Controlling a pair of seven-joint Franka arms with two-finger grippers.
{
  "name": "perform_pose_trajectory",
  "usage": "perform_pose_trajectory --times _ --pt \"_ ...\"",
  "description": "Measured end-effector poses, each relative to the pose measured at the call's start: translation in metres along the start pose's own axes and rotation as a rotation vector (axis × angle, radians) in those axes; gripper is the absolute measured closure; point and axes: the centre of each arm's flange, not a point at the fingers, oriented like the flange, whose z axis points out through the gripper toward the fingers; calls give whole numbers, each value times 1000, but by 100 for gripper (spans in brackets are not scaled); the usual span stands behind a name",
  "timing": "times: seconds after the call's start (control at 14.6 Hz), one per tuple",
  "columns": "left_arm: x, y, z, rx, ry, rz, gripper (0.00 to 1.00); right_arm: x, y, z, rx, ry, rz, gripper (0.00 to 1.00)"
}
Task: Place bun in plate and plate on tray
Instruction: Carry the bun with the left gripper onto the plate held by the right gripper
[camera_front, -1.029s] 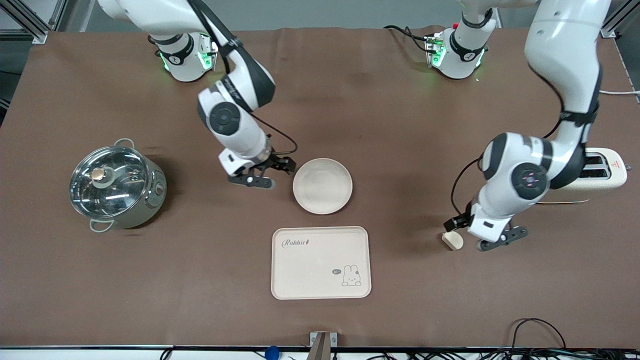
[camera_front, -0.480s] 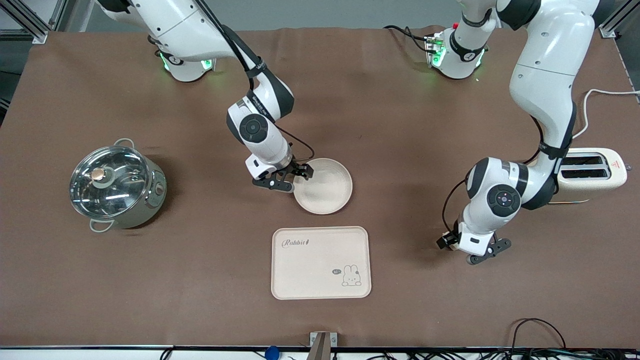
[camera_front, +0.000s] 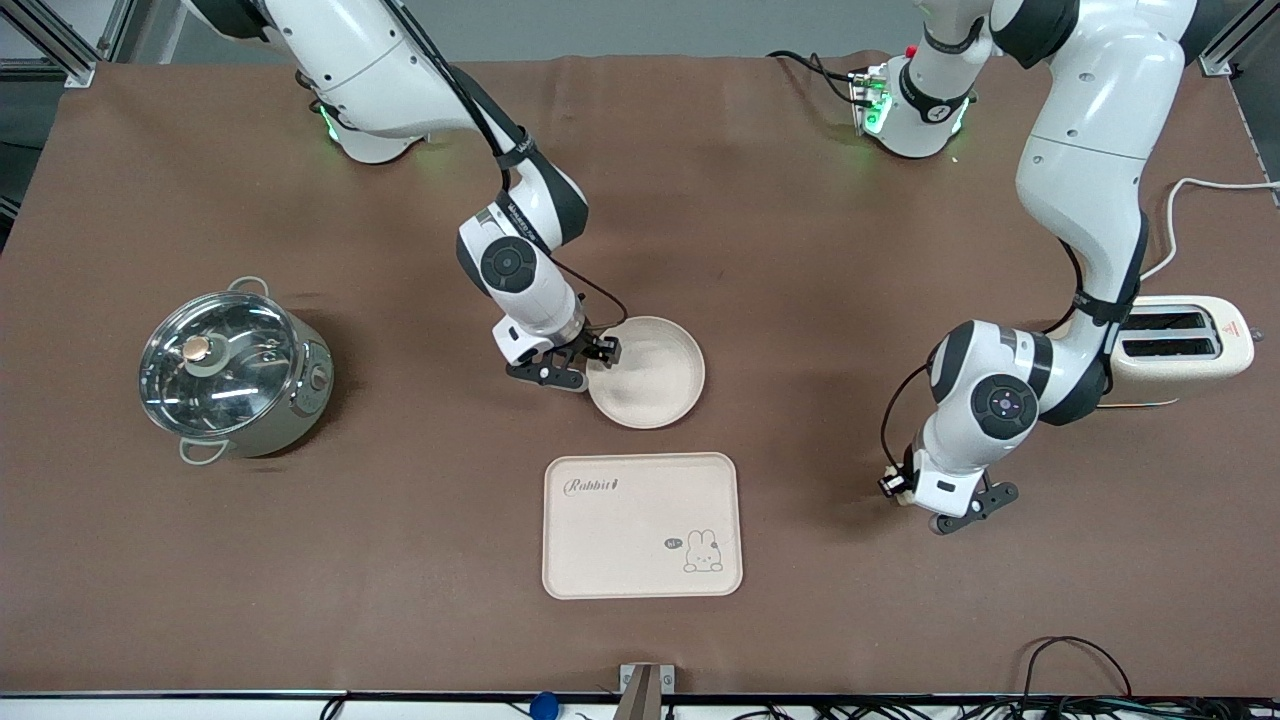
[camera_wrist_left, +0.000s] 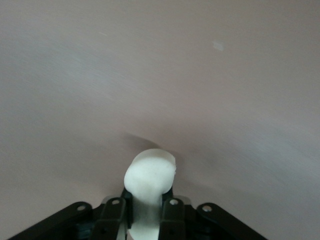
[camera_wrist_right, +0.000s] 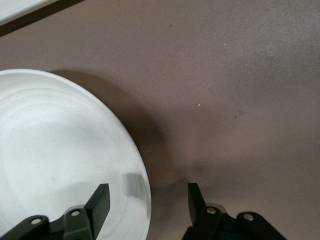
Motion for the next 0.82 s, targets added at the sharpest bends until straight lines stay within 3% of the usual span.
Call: perform_pose_trajectory --times 0.34,0.82 --pt "-105 121 -50 -95 -94 41 80 1 0 1 4 6 -1 31" --pt "-266 224 -47 -81 -147 49 77 2 -1 1 15 16 0 36"
